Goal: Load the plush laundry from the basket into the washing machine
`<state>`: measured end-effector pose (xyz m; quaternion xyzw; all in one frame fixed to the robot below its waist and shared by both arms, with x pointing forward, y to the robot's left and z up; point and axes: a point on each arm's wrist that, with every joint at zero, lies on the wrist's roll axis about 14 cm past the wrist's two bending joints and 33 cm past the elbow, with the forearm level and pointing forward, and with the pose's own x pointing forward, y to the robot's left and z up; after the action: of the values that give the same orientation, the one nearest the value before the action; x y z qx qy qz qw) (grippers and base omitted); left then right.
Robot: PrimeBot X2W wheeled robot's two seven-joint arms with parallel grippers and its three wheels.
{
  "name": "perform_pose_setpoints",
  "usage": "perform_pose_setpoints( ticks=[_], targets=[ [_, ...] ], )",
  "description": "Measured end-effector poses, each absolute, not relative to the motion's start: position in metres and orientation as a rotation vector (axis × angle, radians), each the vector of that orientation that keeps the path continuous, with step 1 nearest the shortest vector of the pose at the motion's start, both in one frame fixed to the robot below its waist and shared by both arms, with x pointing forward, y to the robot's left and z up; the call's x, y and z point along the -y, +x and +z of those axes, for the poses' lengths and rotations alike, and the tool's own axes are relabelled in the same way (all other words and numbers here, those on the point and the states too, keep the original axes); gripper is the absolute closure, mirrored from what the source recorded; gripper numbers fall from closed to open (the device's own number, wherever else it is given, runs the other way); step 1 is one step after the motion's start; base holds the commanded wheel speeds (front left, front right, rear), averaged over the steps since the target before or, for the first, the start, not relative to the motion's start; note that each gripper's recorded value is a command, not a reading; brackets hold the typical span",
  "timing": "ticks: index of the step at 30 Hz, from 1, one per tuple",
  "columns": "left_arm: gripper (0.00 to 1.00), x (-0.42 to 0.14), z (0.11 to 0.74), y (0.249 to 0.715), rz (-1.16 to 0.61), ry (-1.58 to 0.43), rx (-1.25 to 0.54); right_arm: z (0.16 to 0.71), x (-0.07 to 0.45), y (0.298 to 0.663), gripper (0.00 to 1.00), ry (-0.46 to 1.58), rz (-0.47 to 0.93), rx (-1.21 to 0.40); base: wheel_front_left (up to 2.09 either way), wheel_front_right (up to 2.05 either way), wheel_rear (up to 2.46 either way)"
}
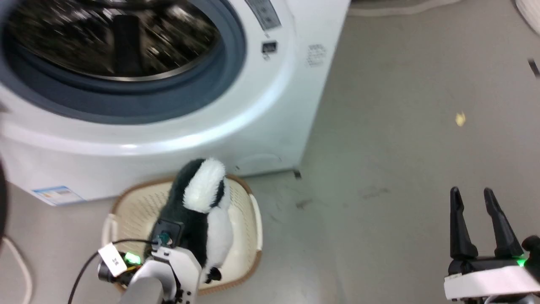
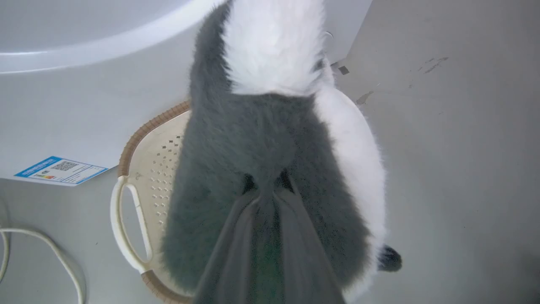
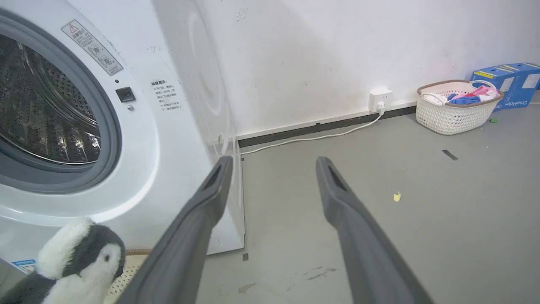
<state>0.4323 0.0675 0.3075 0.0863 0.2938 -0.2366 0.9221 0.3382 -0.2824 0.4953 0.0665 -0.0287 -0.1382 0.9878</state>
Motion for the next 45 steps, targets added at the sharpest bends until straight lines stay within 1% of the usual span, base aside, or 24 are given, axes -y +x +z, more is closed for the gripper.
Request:
perform_pose_setpoints(
  ticks=[3, 10, 15, 16, 19, 20, 25, 31, 39, 40, 45],
  targets=[
    [1.00, -0.073, 0.335, 0.429, -0.448, 0.149, -0.518, 0.505, 0.274, 0.336, 0.00, 0.144, -0.246, 0.092, 0.00, 0.00, 0.00],
    [1.00, -0.078, 0.420, 0.428, -0.377, 0.063, -0.223, 0.523, 0.258, 0.332, 0.00, 0.162, -0.190, 0.154, 0.00, 0.00, 0.00],
    [1.00, -0.086, 0.472, 0.429, -0.338, 0.043, -0.045, 0.530, 0.250, 0.335, 0.00, 0.163, -0.163, 0.174, 0.00, 0.00, 0.00],
    [1.00, -0.086, 0.496, 0.439, -0.341, 0.046, 0.042, 0.527, 0.250, 0.337, 0.00, 0.161, -0.163, 0.163, 0.00, 0.00, 0.00],
    [1.00, -0.084, 0.512, 0.449, -0.353, 0.045, 0.101, 0.520, 0.250, 0.340, 0.00, 0.157, -0.166, 0.139, 0.00, 0.00, 0.00],
    [1.00, -0.087, 0.522, 0.470, -0.352, 0.050, 0.133, 0.515, 0.254, 0.347, 0.00, 0.156, -0.179, 0.126, 0.00, 0.00, 0.00],
    [1.00, -0.085, 0.539, 0.521, -0.375, 0.087, 0.161, 0.503, 0.258, 0.363, 0.00, 0.145, -0.188, 0.090, 0.00, 0.00, 0.00],
    [1.00, -0.080, 0.537, 0.589, -0.404, 0.145, 0.120, 0.487, 0.264, 0.384, 0.00, 0.156, -0.206, 0.053, 0.00, 0.00, 0.00],
    [1.00, -0.075, 0.501, 0.670, -0.409, 0.218, 0.013, 0.457, 0.277, 0.389, 0.00, 0.166, -0.257, -0.032, 0.00, 0.00, 0.00],
    [1.00, -0.072, 0.487, 0.695, -0.401, 0.227, -0.017, 0.448, 0.283, 0.387, 0.00, 0.161, -0.280, -0.062, 0.00, 0.00, 0.00],
    [1.00, -0.065, 0.466, 0.730, -0.387, 0.221, -0.079, 0.435, 0.289, 0.387, 0.00, 0.153, -0.302, -0.101, 0.00, 0.00, 0.00]
  ],
)
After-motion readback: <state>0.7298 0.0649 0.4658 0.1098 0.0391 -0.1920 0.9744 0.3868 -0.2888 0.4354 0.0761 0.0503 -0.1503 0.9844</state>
